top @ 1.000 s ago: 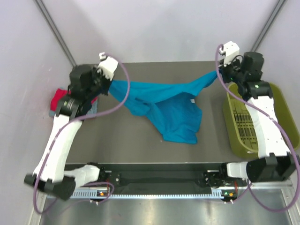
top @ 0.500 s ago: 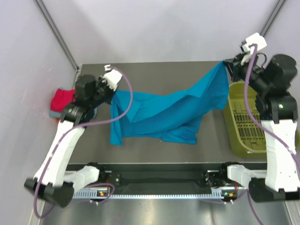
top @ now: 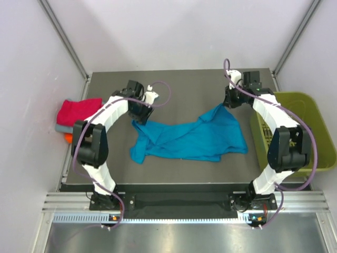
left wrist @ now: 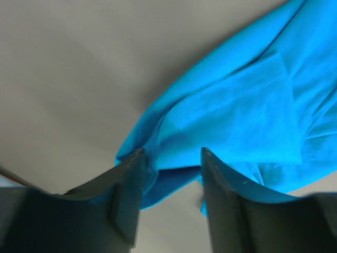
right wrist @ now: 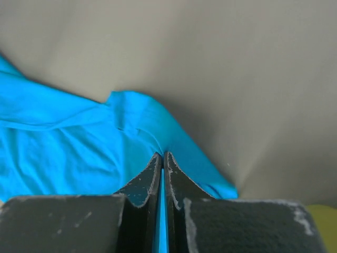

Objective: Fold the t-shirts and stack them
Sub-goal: Flatten the tshirt out

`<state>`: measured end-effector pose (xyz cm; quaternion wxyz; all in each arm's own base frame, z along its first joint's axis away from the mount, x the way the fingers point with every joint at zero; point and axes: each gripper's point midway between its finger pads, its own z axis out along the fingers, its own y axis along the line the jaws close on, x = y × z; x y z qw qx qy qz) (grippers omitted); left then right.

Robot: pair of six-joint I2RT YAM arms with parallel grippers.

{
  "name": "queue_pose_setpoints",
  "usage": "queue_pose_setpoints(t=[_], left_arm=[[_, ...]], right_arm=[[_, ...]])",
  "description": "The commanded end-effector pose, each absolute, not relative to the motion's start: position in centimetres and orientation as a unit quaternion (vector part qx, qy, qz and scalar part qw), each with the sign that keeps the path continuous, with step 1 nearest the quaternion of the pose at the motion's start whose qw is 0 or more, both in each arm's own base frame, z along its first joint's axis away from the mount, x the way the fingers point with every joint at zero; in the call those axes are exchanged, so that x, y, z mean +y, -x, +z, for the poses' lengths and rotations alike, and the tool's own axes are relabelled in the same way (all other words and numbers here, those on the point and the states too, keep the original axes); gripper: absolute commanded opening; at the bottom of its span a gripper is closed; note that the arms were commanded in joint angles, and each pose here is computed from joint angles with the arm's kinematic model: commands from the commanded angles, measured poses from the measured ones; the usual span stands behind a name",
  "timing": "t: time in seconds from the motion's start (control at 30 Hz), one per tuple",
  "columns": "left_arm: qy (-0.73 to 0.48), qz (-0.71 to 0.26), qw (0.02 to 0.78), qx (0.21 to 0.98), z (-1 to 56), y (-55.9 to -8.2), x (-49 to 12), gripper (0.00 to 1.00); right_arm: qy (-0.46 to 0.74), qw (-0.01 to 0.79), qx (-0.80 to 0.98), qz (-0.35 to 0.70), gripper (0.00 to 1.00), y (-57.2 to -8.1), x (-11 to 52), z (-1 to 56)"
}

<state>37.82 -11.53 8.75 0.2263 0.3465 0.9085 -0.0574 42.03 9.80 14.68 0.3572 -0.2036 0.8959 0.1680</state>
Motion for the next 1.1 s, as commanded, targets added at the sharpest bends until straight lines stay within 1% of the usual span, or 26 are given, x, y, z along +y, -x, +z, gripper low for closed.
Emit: queue_pose_setpoints(t=[0.0,0.03,0.07,0.1,0.13,0.2,0.23,0.27,0.43,0.57,0.7,1.07], left_arm=[[-0.374,-0.108,0.301,0.87,16.1,-41.6,-14.2,0.54],[-0.377,-0.119,0.31,0.864,16.8,-42.0,-14.8,0.55],[-0.376,-0.124,0.307,0.865,17.3,-41.9,-15.0,0.57],[-0.367,-0.136,0.3,0.87,17.5,-42.3,-15.5,0.57],[-0.365,-0.145,0.285,0.875,17.2,-42.1,-15.9,0.56],[-0.343,-0.167,0.226,0.896,14.9,-40.8,-16.4,0.5],[-0.34,-0.171,0.212,0.9,14.5,-40.4,-17.0,0.49],[-0.336,-0.172,0.195,0.905,13.4,-40.0,-17.2,0.45],[-0.345,-0.132,0.176,0.913,10.8,-38.8,-19.3,0.44],[-0.349,-0.104,0.144,0.92,8.8,-38.2,-20.3,0.45],[-0.351,-0.095,0.129,0.922,7.8,-37.9,-21.3,0.46],[-0.345,-0.066,0.084,0.933,5.4,-37.2,-21.0,0.46]], right_arm=[[0.246,0.425,0.855,0.165,0.0,-42.1,12.1,19.7],[0.253,0.427,0.853,0.16,0.0,-41.6,12.5,19.7],[0.257,0.428,0.852,0.157,0.0,-41.3,12.6,19.7],[0.26,0.428,0.852,0.155,0.0,-41.0,12.7,19.6],[0.261,0.427,0.852,0.156,0.0,-40.5,12.8,19.4],[0.261,0.423,0.854,0.154,0.0,-40.2,12.6,19.0],[0.263,0.418,0.856,0.151,0.0,-39.8,12.5,18.6],[0.264,0.418,0.856,0.149,0.0,-39.8,12.4,18.7],[0.263,0.415,0.858,0.15,0.0,-39.9,12.4,18.2],[0.263,0.415,0.857,0.154,0.0,-40.1,12.6,18.2],[0.263,0.418,0.856,0.154,0.0,-40.1,12.6,18.3],[0.264,0.421,0.854,0.153,0.0,-39.0,12.4,18.3]])
